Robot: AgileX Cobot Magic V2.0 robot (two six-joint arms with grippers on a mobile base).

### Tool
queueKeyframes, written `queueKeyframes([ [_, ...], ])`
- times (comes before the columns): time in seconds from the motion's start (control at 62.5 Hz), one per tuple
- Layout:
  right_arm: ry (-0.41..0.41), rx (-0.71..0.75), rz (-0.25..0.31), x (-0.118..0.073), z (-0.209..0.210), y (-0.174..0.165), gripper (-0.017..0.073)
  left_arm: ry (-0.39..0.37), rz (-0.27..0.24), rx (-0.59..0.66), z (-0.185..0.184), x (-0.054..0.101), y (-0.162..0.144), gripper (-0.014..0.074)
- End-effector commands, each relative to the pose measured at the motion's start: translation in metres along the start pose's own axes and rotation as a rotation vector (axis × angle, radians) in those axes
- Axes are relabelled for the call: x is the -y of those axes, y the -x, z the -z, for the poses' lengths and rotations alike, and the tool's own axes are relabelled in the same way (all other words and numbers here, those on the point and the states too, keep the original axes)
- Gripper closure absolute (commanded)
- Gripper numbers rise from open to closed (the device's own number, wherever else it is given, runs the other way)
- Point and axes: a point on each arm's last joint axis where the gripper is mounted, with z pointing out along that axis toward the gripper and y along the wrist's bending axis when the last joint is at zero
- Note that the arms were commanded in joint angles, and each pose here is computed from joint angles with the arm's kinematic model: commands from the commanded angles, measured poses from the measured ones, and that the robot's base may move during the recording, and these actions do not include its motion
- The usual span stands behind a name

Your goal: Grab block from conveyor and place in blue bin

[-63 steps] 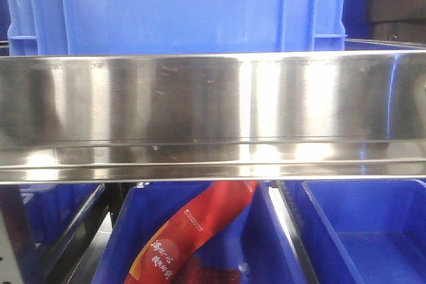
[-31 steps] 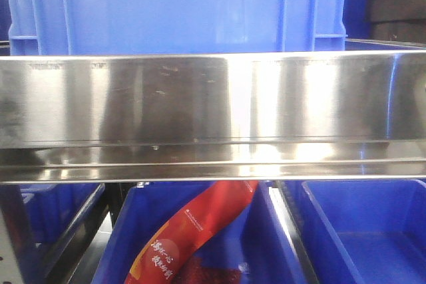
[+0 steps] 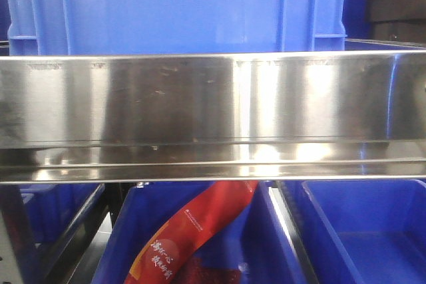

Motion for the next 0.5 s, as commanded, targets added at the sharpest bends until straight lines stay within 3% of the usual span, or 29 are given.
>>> queueKeyframes([
  [0.0,-0.008,0.027,0.005,0.0005,0.0003,0.0023,0.0727,0.004,0.005,0.032,0.0006,-0.0002,0.0031,0.0705],
  [0.48,-0.008,0.027,0.005,0.0005,0.0003,0.0023,0.0727,0.004,0.005,0.034,0.0006,-0.0002,0.0033,0.0705],
])
